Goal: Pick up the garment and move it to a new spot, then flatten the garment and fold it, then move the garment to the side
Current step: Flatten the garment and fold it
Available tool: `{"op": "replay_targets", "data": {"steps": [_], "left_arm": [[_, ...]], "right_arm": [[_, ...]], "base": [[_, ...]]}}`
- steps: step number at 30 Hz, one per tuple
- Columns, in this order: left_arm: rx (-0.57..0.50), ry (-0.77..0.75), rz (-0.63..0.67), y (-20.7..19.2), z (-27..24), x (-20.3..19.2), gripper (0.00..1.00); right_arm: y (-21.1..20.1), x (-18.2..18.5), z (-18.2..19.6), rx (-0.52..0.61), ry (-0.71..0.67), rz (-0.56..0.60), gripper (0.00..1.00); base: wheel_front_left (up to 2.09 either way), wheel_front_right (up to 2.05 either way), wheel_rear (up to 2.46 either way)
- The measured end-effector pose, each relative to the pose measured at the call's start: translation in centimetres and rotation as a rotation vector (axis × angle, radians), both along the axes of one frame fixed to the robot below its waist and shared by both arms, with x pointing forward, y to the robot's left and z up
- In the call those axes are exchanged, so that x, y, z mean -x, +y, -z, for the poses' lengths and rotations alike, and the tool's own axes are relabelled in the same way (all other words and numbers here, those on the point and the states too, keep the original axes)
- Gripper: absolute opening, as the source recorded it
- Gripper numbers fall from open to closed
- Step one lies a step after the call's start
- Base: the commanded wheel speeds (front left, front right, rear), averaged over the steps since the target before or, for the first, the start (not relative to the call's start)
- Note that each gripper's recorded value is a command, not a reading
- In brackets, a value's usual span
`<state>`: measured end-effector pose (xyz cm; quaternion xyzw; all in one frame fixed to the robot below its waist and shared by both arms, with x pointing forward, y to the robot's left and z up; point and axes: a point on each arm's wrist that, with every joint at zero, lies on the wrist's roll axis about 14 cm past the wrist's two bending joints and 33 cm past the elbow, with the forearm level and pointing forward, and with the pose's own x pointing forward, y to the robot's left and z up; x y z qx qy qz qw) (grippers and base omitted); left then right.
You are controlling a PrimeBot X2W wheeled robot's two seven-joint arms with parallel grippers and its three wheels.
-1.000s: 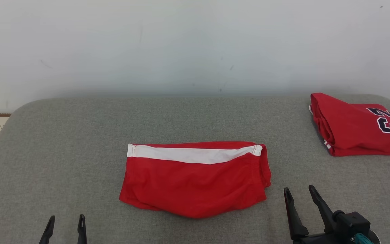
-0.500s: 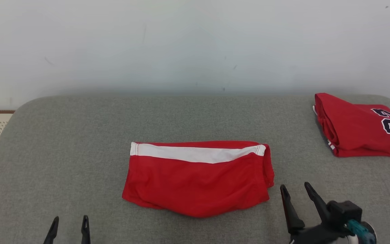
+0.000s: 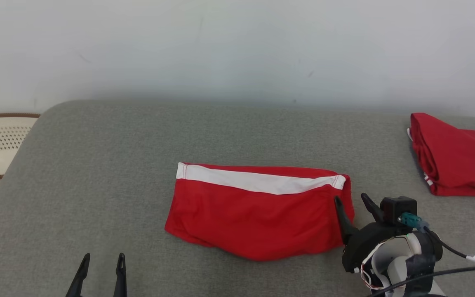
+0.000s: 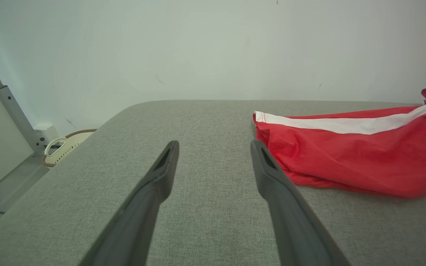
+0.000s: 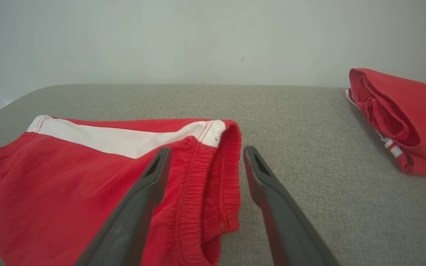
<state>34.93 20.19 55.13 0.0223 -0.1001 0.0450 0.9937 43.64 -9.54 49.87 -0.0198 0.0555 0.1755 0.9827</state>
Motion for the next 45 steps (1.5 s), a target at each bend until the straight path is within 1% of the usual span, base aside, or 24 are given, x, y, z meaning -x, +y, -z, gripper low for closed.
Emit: {"op": "replay_targets", "data": {"steps": [5, 10, 19, 21, 23, 24, 25, 26, 31, 34, 37, 38, 41, 43, 45], "left_arm": [[0.004, 0.008, -0.018, 0.7, 0.4, 0.0, 1.00], [0.009, 0.027, -0.039, 1.3, 1.1, 0.1, 1.00], [0.013, 0.041, -0.037, 1.3, 1.6, -0.6, 1.00], [0.014, 0.038, -0.036, 1.2, 1.5, -0.8, 1.00], [0.015, 0.046, -0.040, 1.3, 1.8, -0.8, 1.00], [0.015, 0.051, -0.043, 1.4, 1.9, -0.7, 1.00], [0.014, 0.052, -0.046, 1.5, 2.0, -0.7, 1.00], [0.014, 0.052, -0.046, 1.5, 2.0, -0.7, 1.00], [0.014, 0.050, -0.049, 1.6, 2.0, -0.6, 1.00], [0.016, 0.043, -0.040, 1.4, 1.7, -0.7, 1.00], [0.019, 0.048, -0.029, 1.0, 1.9, -0.5, 1.00], [0.019, 0.048, -0.029, 1.0, 1.9, -0.5, 1.00], [0.020, 0.035, -0.011, 0.4, 1.5, -0.7, 1.00], [0.021, 0.034, -0.007, 0.2, 1.5, -0.7, 1.00], [0.022, 0.040, 0.002, -0.2, 1.7, -0.7, 1.00]], "right_arm": [[-0.5, -1.7, 2.1, 0.018, 0.089, 0.031, 1.00], [-1.6, -2.3, 4.7, 0.041, 0.184, 0.065, 1.00], [-1.8, -2.8, 7.5, 0.036, 0.315, 0.095, 1.00], [-1.5, -2.8, 7.8, 0.003, 0.339, 0.106, 1.00], [-1.0, -2.9, 7.9, 0.002, 0.343, 0.097, 1.00], [-0.8, -2.9, 7.9, -0.010, 0.343, 0.098, 0.81], [-0.6, -2.9, 7.9, -0.014, 0.339, 0.093, 0.12], [-0.4, -2.9, 7.9, -0.013, 0.331, 0.088, 0.00], [-1.2, -2.7, 7.5, -0.027, 0.309, 0.104, 0.00], [-2.8, -2.4, 7.1, -0.039, 0.289, 0.137, 0.00], [-5.3, -1.8, 7.1, -0.032, 0.283, 0.180, 0.00], [-5.3, -1.8, 7.1, -0.032, 0.283, 0.180, 0.00], [-7.6, -1.8, 6.4, -0.032, 0.256, 0.218, 0.00], [-8.3, -1.6, 6.0, -0.035, 0.247, 0.226, 0.00], [-8.3, -1.6, 5.5, -0.060, 0.237, 0.225, 0.00]], "base": [[0.00, 0.00, 0.00], [0.00, 0.00, 0.00], [0.00, 0.00, 0.00], [0.00, 0.00, 0.00], [0.00, 0.00, 0.00], [0.00, 0.00, 0.00], [0.00, 0.00, 0.00], [0.00, 0.00, 0.00], [0.00, 0.00, 0.00], [0.00, 0.00, 0.00], [0.00, 0.00, 0.00], [0.00, 0.00, 0.00], [0.00, 0.00, 0.00], [0.00, 0.00, 0.00], [0.00, 0.00, 0.00]]}}
